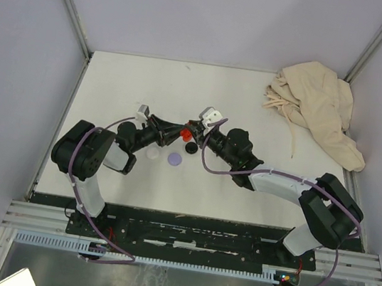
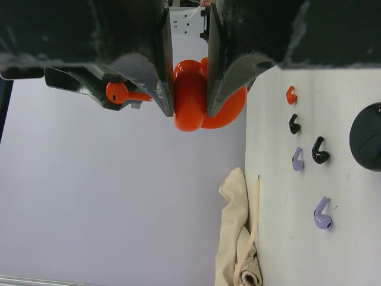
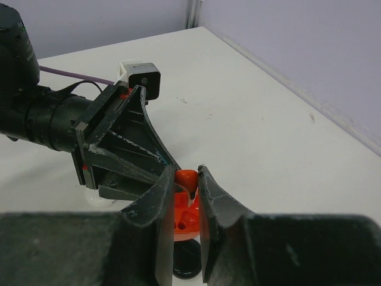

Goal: Insert the wireless bluetooth earbuds into the charging case
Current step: Place the earbud in the charging case.

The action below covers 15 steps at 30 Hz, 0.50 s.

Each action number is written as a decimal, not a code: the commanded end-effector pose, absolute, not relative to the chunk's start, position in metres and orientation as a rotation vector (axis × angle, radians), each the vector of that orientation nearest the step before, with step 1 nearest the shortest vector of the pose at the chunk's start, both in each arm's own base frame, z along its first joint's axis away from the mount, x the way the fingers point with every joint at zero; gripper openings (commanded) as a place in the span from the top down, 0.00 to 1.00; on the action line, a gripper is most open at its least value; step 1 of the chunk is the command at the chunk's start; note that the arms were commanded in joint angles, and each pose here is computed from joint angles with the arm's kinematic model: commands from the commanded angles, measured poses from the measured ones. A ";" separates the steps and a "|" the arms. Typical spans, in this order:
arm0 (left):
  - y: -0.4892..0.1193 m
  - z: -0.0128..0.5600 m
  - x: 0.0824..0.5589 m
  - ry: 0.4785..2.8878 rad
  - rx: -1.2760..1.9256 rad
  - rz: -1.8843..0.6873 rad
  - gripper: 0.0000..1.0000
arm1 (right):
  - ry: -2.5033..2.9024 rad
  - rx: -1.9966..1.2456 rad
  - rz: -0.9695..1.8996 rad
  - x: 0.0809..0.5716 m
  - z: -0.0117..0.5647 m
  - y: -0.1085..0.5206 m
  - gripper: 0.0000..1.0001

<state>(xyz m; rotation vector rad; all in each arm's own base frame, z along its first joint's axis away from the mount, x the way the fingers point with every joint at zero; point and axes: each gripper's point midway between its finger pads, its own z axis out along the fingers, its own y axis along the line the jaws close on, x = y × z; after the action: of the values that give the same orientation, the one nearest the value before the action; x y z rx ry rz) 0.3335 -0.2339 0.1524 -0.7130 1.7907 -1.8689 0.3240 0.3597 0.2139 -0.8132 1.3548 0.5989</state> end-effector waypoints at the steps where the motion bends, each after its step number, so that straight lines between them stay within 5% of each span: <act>1: -0.239 0.182 0.332 1.735 -0.613 -1.928 0.97 | 1.266 -0.851 0.629 0.317 0.226 0.369 0.98; 15: -0.240 0.189 0.332 1.728 -0.589 -1.936 0.97 | 1.318 -0.902 0.649 0.309 0.201 0.369 0.98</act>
<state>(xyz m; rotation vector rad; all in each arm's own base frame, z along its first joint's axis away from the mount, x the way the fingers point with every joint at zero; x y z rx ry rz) 0.3342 -0.2369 0.1598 -0.6779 1.7894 -1.8886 0.3133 0.3657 0.1987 -0.8919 1.3480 0.6362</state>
